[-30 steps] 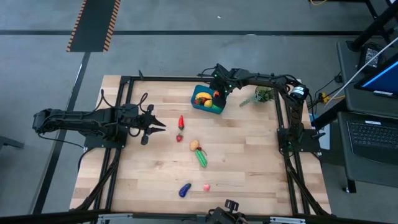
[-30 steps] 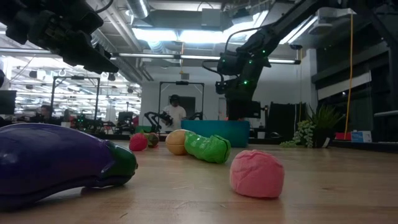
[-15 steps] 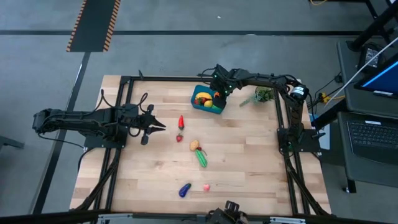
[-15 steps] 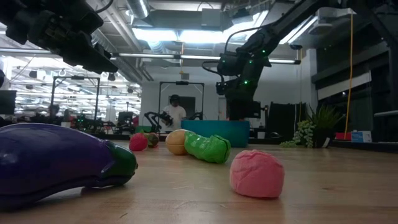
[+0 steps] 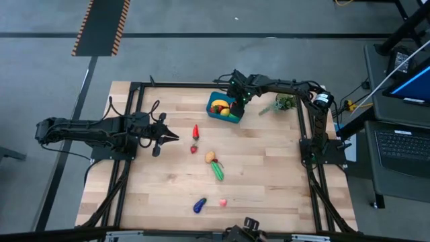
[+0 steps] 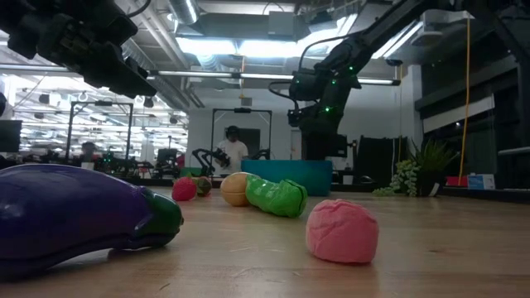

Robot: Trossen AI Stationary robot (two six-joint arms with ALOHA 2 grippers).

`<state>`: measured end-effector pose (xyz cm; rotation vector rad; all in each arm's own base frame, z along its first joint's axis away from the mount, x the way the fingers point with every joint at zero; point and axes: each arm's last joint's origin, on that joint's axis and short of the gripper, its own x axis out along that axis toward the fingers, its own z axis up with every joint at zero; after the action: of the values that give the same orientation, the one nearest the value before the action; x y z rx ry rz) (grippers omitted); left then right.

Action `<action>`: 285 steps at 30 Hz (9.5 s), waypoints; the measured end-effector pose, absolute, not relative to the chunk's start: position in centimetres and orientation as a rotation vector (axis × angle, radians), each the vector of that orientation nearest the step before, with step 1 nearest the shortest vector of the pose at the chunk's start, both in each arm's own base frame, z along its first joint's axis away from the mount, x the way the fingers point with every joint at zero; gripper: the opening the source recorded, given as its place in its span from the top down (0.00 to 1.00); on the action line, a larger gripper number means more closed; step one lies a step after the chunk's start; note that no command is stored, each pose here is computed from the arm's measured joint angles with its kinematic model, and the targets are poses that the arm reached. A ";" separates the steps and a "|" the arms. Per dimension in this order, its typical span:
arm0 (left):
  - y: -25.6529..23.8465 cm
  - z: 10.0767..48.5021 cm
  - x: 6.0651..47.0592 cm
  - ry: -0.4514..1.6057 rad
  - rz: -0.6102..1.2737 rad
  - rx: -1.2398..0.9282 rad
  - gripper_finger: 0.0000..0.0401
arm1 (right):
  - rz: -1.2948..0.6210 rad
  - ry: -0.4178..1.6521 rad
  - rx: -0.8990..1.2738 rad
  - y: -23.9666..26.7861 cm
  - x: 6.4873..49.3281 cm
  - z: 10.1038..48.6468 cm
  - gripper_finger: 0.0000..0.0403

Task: Pick and placing Produce into tupperware
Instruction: Put the red strawberry into the blue bin

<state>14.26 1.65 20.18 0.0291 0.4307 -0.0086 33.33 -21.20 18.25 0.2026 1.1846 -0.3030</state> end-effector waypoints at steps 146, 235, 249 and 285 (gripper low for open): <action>-0.2 16.3 28.1 1.076 0.471 -0.484 0.47 | -0.241 0.279 0.137 -3.1 17.4 21.8 0.51; -0.3 17.9 27.4 1.065 0.387 -0.182 0.69 | -0.242 0.289 0.141 -3.1 17.4 21.7 0.51; 0.1 21.0 21.0 0.865 0.439 -0.155 0.69 | -0.242 0.299 0.141 -3.1 17.3 21.6 0.51; 0.3 19.9 16.4 0.130 -0.144 -0.091 0.69 | -0.242 0.306 0.142 -3.1 17.3 21.5 0.51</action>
<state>16.37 0.30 19.86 -0.0911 0.1299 -0.1440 17.34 -3.07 21.51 0.1416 0.3057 -0.2423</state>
